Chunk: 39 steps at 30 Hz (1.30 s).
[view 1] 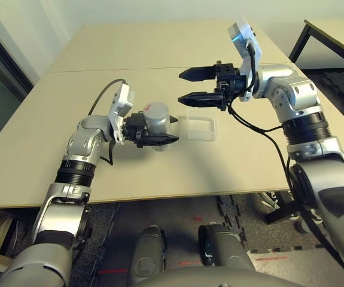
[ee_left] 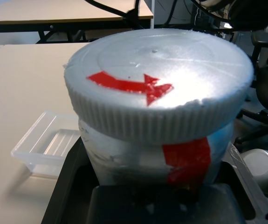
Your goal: Pour the medicine from the bottle into the box.
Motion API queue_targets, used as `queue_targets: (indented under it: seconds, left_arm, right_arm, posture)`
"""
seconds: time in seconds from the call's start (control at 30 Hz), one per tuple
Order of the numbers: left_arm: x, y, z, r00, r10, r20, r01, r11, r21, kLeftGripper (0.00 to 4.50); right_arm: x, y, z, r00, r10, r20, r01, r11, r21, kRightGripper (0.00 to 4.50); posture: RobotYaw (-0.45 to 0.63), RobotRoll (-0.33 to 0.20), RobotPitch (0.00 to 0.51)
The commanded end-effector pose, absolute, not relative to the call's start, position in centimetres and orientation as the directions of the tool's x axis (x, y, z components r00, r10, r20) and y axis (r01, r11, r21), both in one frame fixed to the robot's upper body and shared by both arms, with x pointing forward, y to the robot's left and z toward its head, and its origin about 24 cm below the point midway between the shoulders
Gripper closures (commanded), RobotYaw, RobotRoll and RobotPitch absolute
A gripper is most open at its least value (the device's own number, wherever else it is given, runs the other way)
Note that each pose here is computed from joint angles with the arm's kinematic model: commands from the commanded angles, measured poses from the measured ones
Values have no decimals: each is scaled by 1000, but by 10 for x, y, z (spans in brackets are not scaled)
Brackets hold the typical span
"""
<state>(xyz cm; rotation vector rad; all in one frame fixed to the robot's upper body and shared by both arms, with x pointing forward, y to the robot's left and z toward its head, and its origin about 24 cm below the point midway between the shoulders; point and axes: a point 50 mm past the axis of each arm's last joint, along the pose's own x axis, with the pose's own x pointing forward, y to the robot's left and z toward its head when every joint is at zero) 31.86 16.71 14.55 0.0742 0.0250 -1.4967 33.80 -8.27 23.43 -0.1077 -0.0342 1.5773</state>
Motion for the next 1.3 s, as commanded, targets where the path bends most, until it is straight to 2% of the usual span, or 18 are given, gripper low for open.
queue_targets:
  seconds: [0.03, 0.67, 1.3]
  left_arm:
    - [319, 168, 147, 68, -995, -79, 997, 65, 45, 1714]
    - [320, 164, 148, 60, -995, -78, 997, 56, 48, 1714]
    - [317, 163, 147, 54, -996, -74, 998, 51, 46, 1714]
  right_arm:
    - [332, -70, 231, -43, 997, -62, -994, -49, -93, 0]
    - [326, -34, 220, -104, 992, -75, -988, -112, -106, 0]
    - [337, -18, 207, -47, 995, -84, -992, -56, -109, 0]
  posture:
    - [-65, 0, 44]
    - [-68, 0, 42]
    - [-49, 0, 39]
